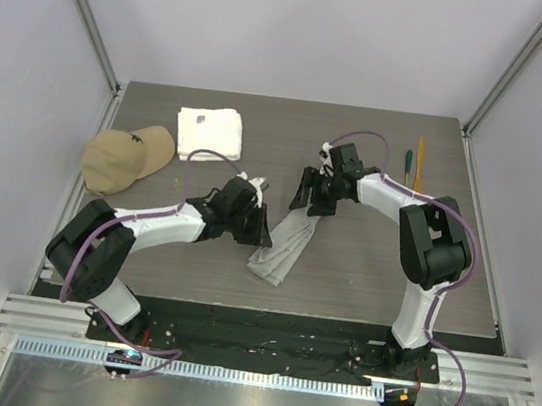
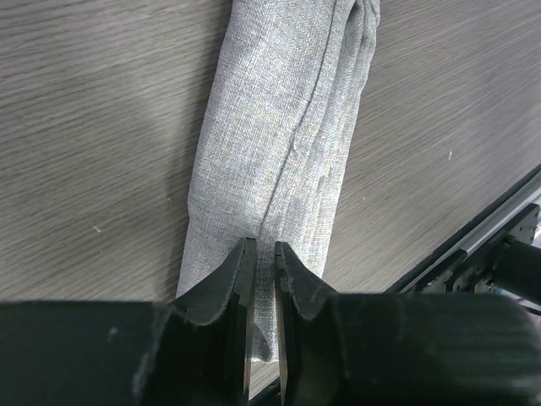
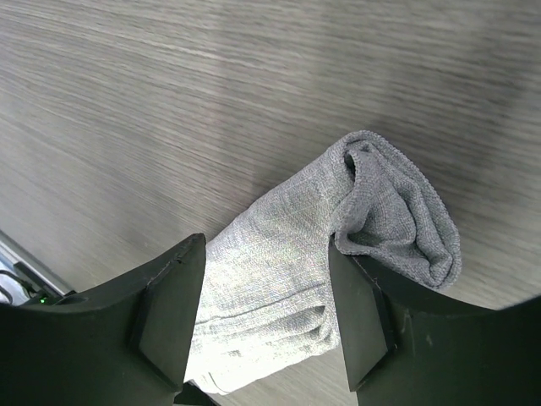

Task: Fold the napkin into a case and place the utensils inside
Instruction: Stuff the top corner of the smaller-rectangle-folded napkin into the folded napkin.

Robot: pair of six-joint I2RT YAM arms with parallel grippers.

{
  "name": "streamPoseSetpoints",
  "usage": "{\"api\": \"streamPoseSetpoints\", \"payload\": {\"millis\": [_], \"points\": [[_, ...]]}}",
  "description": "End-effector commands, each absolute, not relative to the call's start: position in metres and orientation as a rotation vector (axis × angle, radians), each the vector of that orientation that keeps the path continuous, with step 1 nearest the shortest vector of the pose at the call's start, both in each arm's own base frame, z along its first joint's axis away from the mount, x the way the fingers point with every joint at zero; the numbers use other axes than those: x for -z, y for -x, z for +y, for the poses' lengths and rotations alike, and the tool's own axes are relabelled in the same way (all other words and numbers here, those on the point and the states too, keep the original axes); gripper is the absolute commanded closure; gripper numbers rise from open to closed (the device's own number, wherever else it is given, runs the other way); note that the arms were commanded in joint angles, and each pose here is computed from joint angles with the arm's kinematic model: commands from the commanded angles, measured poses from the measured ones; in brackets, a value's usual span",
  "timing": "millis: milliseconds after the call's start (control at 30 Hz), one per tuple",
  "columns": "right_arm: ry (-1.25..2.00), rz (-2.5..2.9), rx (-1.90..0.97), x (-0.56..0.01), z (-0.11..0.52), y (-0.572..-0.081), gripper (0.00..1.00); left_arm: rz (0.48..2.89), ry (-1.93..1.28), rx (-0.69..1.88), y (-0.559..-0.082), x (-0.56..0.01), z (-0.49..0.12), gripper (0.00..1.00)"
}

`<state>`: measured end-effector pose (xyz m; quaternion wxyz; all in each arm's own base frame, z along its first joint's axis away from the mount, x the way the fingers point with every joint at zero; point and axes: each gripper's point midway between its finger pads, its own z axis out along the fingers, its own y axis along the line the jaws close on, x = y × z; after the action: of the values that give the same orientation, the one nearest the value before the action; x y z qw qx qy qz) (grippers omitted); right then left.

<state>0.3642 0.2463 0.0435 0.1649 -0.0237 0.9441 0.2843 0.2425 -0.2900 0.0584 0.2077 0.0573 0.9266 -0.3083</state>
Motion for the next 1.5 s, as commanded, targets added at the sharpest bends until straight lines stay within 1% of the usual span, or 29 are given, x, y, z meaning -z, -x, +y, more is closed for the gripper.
{"api": "streamPoseSetpoints", "payload": {"millis": [0,133,367,733,800,867,967,1000,1033,1100,1167,1200,1233,1267,1300,1333,1433,1467], "points": [[0.077,2.683,-0.724,-0.06,0.23,-0.361,0.35,2.514,-0.168,0.945,-0.243,-0.07,-0.305,0.82],[0.083,2.682,-0.708,-0.07,0.226,-0.357,0.34,2.522,-0.168,0.938,-0.239,-0.067,-0.308,0.82],[0.083,2.659,-0.596,-0.088,0.208,-0.354,0.35,2.535,-0.186,0.953,-0.237,-0.064,-0.319,0.83],[0.018,2.662,-0.507,-0.087,0.182,-0.35,0.35,2.547,-0.194,0.96,-0.232,-0.063,-0.32,0.83],[-0.023,2.652,-0.498,-0.089,0.178,-0.348,0.39,2.554,-0.189,0.962,-0.232,-0.061,-0.321,0.83],[-0.074,2.669,-0.504,-0.078,0.175,-0.337,0.43,2.557,-0.195,0.966,-0.231,-0.061,-0.323,0.83],[-0.091,2.704,-0.573,-0.065,0.177,-0.313,0.46,2.563,-0.212,0.978,-0.229,-0.06,-0.329,0.83],[-0.113,2.747,-0.59,-0.051,0.174,-0.294,0.48,2.573,-0.218,0.976,-0.227,-0.059,-0.329,0.83],[-0.1,2.728,-0.652,-0.058,0.178,-0.285,0.48,2.576,-0.216,0.975,-0.226,-0.062,-0.328,0.83],[-0.108,2.746,-0.689,-0.051,0.176,-0.266,0.49,2.558,-0.22,0.945,-0.227,-0.072,-0.323,0.74],[-0.079,2.723,-0.769,-0.059,0.185,-0.252,0.5,2.523,-0.209,0.899,-0.229,-0.089,-0.313,0.6],[-0.109,2.746,-0.803,-0.052,0.187,-0.238,0.51,2.497,-0.233,0.883,-0.231,-0.098,-0.311,0.57],[-0.118,2.738,-0.856,-0.054,0.193,-0.232,0.54,2.503,-0.242,0.854,-0.228,-0.105,-0.304,0.55],[-0.081,2.688,-0.949,-0.064,0.207,-0.229,0.56,2.491,-0.247,0.805,-0.231,-0.107,-0.299,0.54],[-0.146,2.705,-0.996,-0.059,0.211,-0.218,0.58,2.476,-0.296,0.779,-0.229,-0.112,-0.298,0.54],[-0.138,2.65,-1.049,-0.064,0.221,-0.222,0.61,2.488,-0.329,0.74,-0.224,-0.11,-0.295,0.54],[-0.148,2.664,-1.143,-0.058,0.244,-0.204,0.62,2.475,-0.452,0.632,-0.216,-0.102,-0.294,0.55],[-0.117,2.638,-1.184,-0.059,0.256,-0.203,0.62,2.514,-0.495,0.59,-0.208,-0.092,-0.292,0.54]]}}
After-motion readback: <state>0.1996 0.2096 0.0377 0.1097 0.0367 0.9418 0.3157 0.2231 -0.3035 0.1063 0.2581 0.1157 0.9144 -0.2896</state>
